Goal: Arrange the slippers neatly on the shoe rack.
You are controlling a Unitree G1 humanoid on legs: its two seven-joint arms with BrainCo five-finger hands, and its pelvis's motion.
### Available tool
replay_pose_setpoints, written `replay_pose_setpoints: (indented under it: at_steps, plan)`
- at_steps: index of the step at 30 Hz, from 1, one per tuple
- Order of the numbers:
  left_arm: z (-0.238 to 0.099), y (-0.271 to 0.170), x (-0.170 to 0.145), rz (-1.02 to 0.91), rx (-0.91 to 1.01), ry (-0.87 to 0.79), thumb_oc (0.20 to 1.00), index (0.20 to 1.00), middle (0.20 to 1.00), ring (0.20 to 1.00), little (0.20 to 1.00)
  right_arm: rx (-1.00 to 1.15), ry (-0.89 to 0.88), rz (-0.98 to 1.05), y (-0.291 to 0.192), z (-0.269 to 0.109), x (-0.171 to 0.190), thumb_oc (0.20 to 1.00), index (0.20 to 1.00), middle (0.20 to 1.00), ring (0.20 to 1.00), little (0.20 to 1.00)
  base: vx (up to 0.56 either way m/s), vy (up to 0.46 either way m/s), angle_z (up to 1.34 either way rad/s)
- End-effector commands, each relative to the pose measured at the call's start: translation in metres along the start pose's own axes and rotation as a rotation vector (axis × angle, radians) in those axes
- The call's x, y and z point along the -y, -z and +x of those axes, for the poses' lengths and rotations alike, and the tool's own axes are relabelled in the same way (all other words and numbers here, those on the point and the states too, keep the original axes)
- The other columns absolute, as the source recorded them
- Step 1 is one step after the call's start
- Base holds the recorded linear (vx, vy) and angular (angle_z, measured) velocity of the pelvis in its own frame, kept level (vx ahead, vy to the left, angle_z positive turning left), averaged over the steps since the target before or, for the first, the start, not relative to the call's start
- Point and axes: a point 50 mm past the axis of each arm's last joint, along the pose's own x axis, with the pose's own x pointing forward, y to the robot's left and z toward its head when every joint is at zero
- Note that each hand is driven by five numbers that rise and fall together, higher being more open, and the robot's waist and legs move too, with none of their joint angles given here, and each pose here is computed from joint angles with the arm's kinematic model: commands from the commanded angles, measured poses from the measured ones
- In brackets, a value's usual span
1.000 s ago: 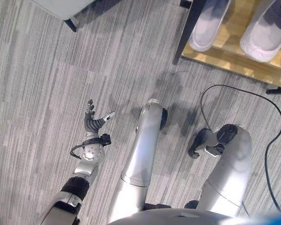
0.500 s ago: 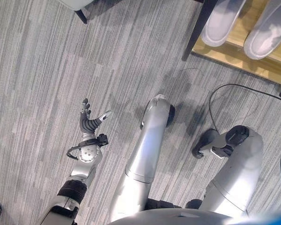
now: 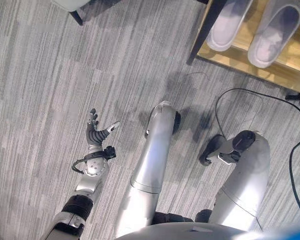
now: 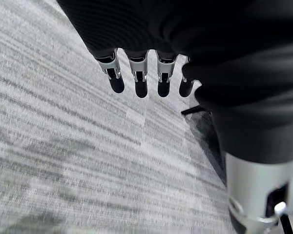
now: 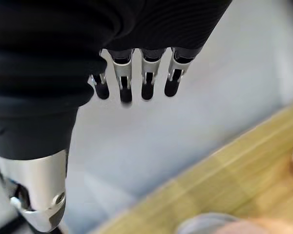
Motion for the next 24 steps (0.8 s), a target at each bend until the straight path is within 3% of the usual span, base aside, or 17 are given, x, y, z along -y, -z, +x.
replay_pose_setpoints:
  at_steps: [1,17,24]
  plan:
    - [-0.007,0.008,-0.011,0.016,-0.017,-0.069,1.000,1.000,1.000,1.000,1.000,0.021,0.072,0.034,-0.009,0.006,0.000,1.000,1.000,1.000,1.000,1.000,0.00,0.000,0.00]
    - [-0.001,0.007,-0.012,0.030,-0.009,-0.108,1.000,1.000,1.000,1.000,1.000,-0.214,-0.090,0.299,0.004,-0.055,-0.070,1.000,1.000,1.000,1.000,1.000,0.00,0.000,-0.01]
    - [-0.001,0.009,-0.012,0.031,-0.020,-0.133,1.000,1.000,1.000,1.000,1.000,-0.365,-0.113,0.515,-0.007,-0.087,-0.105,1.000,1.000,1.000,1.000,1.000,0.00,0.003,-0.02]
